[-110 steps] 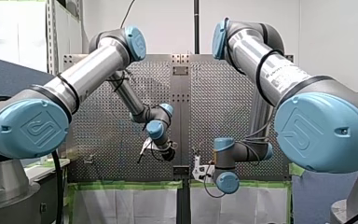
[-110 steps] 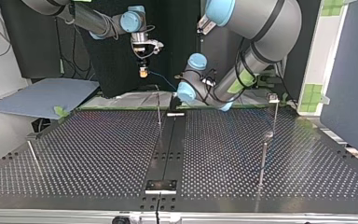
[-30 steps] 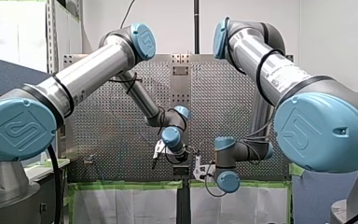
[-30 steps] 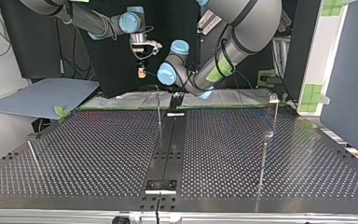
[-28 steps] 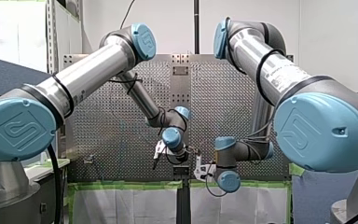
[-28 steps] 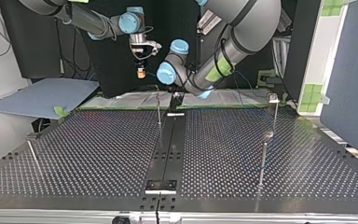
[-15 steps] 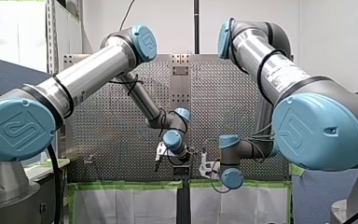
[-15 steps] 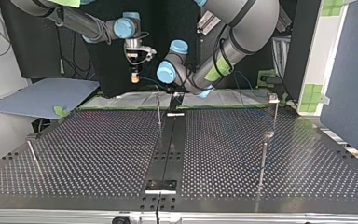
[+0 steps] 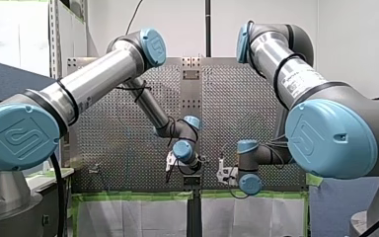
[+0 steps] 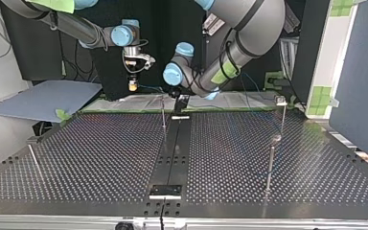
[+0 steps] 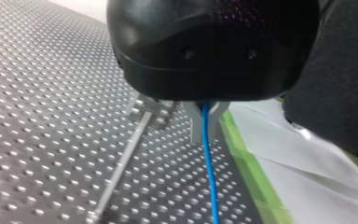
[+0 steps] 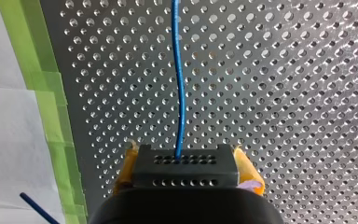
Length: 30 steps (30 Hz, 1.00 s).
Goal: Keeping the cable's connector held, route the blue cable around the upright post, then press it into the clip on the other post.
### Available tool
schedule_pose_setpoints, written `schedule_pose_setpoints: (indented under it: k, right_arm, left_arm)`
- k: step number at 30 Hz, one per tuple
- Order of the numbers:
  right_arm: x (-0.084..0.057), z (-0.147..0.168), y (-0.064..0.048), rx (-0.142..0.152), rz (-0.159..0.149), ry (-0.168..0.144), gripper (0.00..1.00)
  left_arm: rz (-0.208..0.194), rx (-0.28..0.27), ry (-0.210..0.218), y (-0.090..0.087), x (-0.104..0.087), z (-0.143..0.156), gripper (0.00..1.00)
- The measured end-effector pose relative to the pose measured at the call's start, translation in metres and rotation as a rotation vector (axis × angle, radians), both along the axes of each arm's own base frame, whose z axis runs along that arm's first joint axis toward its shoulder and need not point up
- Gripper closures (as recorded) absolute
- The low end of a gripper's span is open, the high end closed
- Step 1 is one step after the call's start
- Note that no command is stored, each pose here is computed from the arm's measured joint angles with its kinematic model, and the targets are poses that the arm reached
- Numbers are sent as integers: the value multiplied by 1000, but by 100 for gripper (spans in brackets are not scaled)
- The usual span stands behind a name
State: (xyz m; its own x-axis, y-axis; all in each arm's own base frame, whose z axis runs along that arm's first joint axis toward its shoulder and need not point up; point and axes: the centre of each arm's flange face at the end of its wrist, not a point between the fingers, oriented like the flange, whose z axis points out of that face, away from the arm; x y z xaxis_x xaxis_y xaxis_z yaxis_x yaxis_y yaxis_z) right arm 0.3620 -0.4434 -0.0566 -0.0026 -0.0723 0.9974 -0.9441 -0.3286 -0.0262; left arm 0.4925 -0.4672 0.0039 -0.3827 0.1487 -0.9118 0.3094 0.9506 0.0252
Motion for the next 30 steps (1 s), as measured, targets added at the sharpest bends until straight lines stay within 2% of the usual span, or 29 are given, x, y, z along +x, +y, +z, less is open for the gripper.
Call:
schedule_pose_setpoints:
  k: [5, 10, 14, 22, 30]
  right_arm:
    - [-2, 0, -2, -3, 3, 8, 100]
    - [-4, 0, -5, -8, 6, 13, 100]
    - [-5, 0, -6, -11, 13, 30, 100]
    - [-6, -2, -6, -10, 16, 48, 100]
    - [-10, -2, -9, -8, 7, 48, 100]
  left_arm:
    - [20, 26, 6, 7, 0, -20, 100]
    - [23, -5, -12, 9, 8, -22, 100]
    - [28, -17, -26, 11, 14, -21, 100]
    - [42, 18, 5, 17, 11, -14, 100]
    - [15, 30, 8, 6, 1, -6, 100]
